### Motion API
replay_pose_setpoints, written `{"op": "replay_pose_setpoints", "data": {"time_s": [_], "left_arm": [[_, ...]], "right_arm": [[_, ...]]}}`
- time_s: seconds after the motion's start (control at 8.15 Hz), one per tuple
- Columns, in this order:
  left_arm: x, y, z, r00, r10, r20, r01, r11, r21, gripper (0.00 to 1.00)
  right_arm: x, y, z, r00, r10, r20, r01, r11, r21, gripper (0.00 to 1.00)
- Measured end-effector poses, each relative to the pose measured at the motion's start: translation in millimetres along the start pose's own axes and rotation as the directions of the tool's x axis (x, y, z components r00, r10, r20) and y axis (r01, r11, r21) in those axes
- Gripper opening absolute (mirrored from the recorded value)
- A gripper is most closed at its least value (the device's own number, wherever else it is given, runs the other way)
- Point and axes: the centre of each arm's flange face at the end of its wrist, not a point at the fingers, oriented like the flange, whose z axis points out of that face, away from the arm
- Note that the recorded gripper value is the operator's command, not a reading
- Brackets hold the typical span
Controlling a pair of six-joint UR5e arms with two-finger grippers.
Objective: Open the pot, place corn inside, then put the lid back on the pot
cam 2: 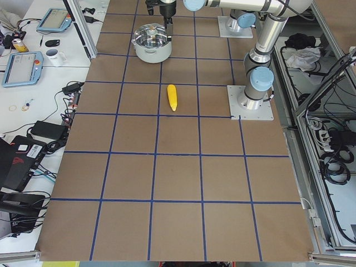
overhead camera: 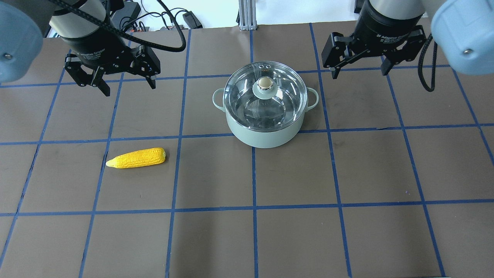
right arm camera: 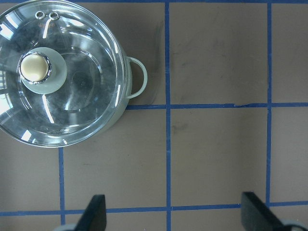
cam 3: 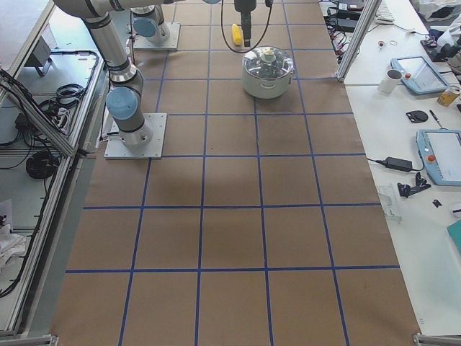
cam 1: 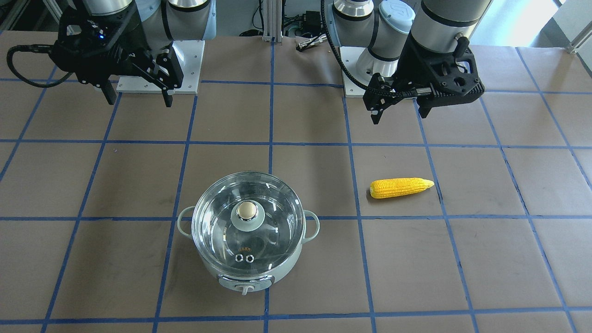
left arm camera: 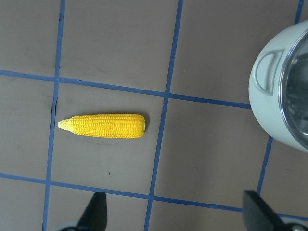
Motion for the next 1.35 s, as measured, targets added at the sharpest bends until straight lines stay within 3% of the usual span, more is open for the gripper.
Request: {"op": "replay_pose_setpoints", "data": {"time_s": [0.37,0.61,0.86,0.98,1.35], "left_arm": [[2,5,-4,1.000,-0.013,0.000,0.013,1.000,-0.003,1.00],[0,14,-1,0.995,-0.094,0.014,0.095,0.993,-0.069,1.00],[-4,12,5,0.976,-0.217,0.037,0.219,0.971,-0.096,1.00],[-11,7,9,0.954,-0.296,0.051,0.300,0.949,-0.101,1.00],[-81,-37,32,0.840,-0.538,0.066,0.542,0.835,-0.091,1.00]], "right_arm": [[0,1,0,1.000,0.000,-0.001,0.000,1.000,-0.007,1.00],[3,-2,4,1.000,0.002,-0.005,-0.002,1.000,-0.014,1.00],[1,-21,16,1.000,0.006,-0.004,-0.006,1.000,-0.027,1.00],[-3,-40,23,1.000,0.004,0.001,-0.004,1.000,-0.022,1.00],[-72,-103,85,0.996,0.031,0.082,-0.034,0.999,0.039,1.00]]}}
